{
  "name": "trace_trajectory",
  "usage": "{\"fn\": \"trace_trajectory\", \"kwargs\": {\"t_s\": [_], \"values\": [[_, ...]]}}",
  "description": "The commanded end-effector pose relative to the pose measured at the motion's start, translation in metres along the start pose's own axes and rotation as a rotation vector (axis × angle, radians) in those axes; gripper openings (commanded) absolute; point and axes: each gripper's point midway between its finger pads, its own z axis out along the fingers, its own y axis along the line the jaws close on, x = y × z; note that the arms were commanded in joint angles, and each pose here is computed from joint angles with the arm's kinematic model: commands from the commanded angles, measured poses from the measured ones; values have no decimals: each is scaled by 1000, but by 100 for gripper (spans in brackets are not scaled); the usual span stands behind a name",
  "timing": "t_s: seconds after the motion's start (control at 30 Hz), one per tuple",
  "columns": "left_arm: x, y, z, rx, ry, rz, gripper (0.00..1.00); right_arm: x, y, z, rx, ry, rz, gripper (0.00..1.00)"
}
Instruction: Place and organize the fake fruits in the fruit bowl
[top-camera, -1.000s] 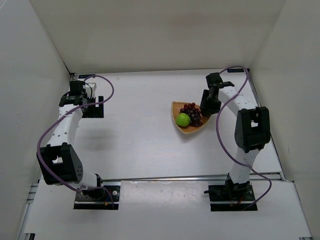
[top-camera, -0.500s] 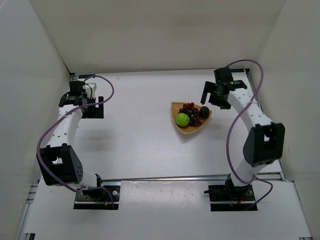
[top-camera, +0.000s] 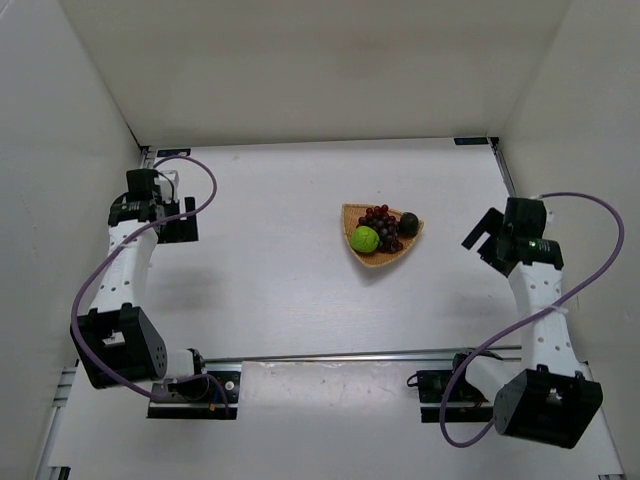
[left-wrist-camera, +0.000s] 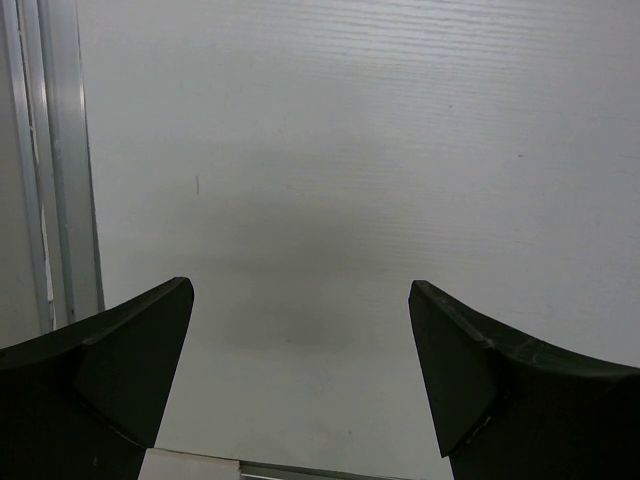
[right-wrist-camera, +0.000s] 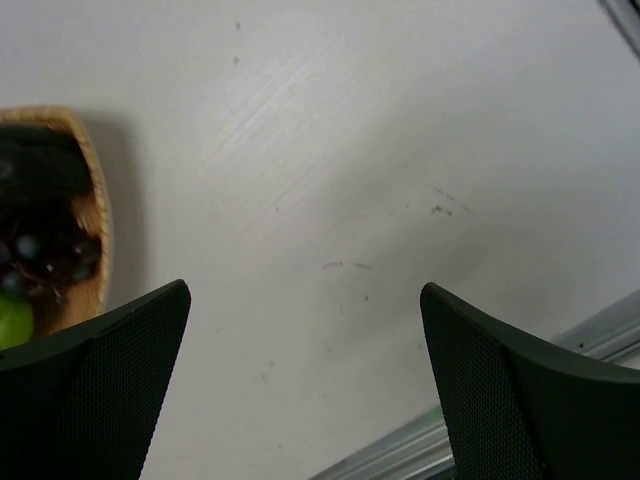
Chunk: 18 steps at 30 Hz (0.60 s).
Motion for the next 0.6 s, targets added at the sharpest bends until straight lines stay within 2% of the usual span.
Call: {"fn": "trace_trajectory", "kwargs": {"t_s": [0.0,0.17,0.57], "values": [[3,11,-14,-40,-37,-46,100,1,0,-6,-19,-36,45,100],[5,17,-19,-54,-59,-71,100,3,7,-15,-67,-46,77,100],[12,14,-32,-36,-99,-78,100,4,1,-23,-64,-79,82,100]]}}
